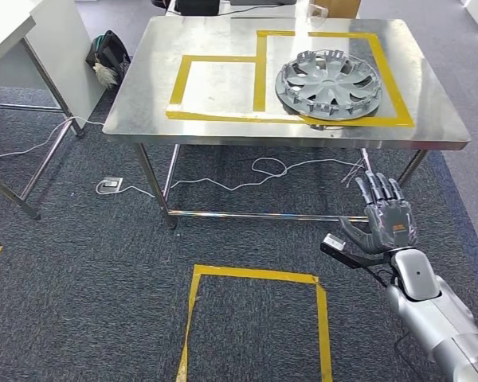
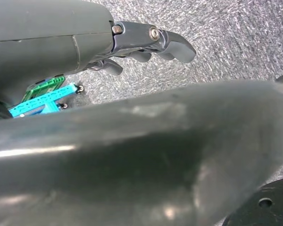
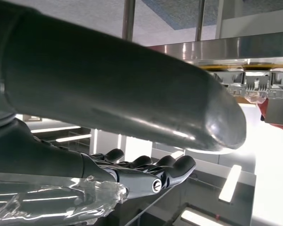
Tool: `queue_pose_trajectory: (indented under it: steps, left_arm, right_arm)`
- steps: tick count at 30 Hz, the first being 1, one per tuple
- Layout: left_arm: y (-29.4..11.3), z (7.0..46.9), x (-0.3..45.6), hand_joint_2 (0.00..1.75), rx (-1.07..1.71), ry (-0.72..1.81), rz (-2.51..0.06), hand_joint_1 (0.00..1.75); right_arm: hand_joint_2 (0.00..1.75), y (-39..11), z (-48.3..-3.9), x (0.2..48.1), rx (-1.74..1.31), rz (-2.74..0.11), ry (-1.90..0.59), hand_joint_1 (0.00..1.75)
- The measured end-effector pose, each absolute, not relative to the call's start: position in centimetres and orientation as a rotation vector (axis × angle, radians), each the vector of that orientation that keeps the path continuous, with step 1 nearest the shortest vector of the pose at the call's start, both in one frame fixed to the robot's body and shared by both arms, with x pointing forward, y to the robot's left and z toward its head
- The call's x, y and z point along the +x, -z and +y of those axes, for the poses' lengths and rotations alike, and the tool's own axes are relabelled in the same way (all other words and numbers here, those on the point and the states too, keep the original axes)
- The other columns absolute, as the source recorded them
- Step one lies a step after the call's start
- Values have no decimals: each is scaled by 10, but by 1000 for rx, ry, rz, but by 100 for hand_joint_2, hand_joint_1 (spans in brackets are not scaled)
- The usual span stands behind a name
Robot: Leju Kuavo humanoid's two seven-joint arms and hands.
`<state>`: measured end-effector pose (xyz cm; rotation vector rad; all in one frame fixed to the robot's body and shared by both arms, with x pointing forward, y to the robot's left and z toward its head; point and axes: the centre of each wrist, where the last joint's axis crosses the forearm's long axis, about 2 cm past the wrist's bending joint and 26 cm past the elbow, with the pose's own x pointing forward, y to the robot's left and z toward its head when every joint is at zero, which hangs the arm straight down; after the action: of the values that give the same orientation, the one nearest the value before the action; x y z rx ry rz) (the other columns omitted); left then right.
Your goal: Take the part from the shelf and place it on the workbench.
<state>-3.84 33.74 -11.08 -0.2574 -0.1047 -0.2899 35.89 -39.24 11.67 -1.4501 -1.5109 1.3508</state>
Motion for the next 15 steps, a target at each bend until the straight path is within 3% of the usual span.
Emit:
queue_pose_trajectory:
  steps: [15]
  left_arm:
    - [111,337,-39,0,-258,288,-104,0]
  right_arm:
    - [0,-117,-394,358,-1457,-1509,-1349,0]
